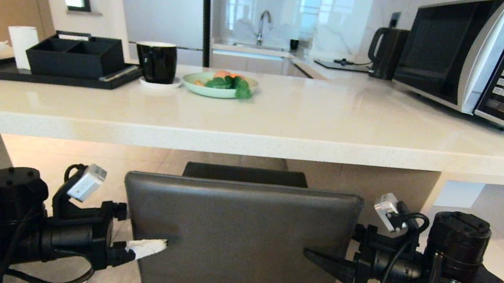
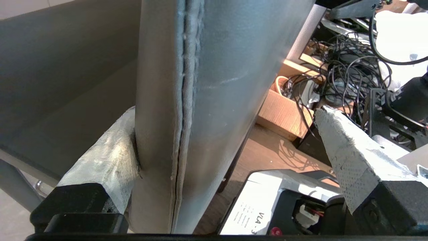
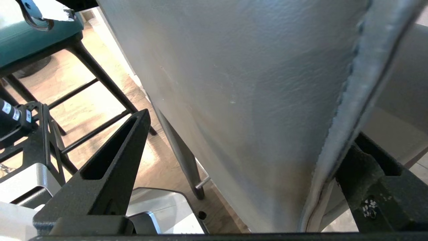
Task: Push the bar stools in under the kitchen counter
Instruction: Pull the gray chair out from under the dining table
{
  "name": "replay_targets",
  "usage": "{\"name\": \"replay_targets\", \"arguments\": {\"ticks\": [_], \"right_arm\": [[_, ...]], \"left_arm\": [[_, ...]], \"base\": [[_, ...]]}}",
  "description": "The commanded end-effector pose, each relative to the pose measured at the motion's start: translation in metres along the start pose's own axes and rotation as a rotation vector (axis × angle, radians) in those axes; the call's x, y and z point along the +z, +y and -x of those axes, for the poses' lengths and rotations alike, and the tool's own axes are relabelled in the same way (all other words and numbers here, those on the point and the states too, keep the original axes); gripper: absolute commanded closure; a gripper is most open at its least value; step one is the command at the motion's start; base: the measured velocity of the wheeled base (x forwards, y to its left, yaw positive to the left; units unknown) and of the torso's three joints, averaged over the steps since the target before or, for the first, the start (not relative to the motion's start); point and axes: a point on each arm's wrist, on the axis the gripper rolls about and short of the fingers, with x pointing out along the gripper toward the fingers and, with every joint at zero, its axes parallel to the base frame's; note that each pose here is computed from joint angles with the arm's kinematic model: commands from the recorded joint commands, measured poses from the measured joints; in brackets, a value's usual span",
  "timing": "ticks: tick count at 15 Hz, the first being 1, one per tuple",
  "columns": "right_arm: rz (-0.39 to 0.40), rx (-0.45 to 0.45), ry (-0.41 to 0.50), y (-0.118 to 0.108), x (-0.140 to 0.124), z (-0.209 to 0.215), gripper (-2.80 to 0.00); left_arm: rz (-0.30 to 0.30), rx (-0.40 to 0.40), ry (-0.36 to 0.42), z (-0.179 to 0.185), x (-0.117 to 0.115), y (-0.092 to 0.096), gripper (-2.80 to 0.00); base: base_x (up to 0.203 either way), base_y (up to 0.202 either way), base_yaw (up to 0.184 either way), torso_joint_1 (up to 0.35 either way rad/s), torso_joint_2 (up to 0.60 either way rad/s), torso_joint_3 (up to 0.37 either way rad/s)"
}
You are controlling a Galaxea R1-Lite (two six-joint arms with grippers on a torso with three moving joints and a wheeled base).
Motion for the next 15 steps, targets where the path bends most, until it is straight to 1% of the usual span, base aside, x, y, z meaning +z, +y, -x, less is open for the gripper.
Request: {"name": "replay_targets", "arguments": {"ticks": [1, 2, 3, 9, 12, 15], "right_arm": [[0.005, 0.009, -0.003, 0.002, 0.000, -0.001, -2.80], [0.000, 0.013, -0.003, 0.002, 0.000, -0.002, -2.80], [0.001, 0.015, -0.003, 0.002, 0.000, -0.003, -2.80], [0.002, 0.014, -0.002, 0.003, 0.000, -0.004, -2.80], [0.003, 0.015, -0.002, 0.003, 0.000, -0.003, -2.80], [0.006, 0.019, -0.003, 0.006, 0.001, -0.003, -2.80]], "left_arm": [[-0.003, -0.006, 0.000, -0.001, -0.001, 0.000, -2.80], [-0.002, -0.009, 0.001, -0.002, -0.001, -0.001, -2.80], [-0.004, -0.014, 0.000, -0.002, 0.000, -0.002, -2.80], [-0.026, -0.026, -0.012, -0.004, 0.006, -0.007, -2.80], [-0.037, -0.039, -0.014, -0.004, 0.009, -0.014, -2.80], [-0.032, -0.039, -0.011, -0.002, 0.008, -0.017, -2.80]], "base": [[0.000, 0.000, 0.000, 0.000, 0.00, 0.000], [0.000, 0.000, 0.000, 0.000, 0.00, 0.000], [-0.142, 0.000, -0.002, 0.011, 0.00, 0.001], [-0.193, 0.000, -0.002, -0.002, 0.00, 0.003], [-0.194, 0.000, -0.002, 0.002, 0.00, 0.000], [-0.193, 0.000, -0.001, 0.002, 0.00, 0.001]]}}
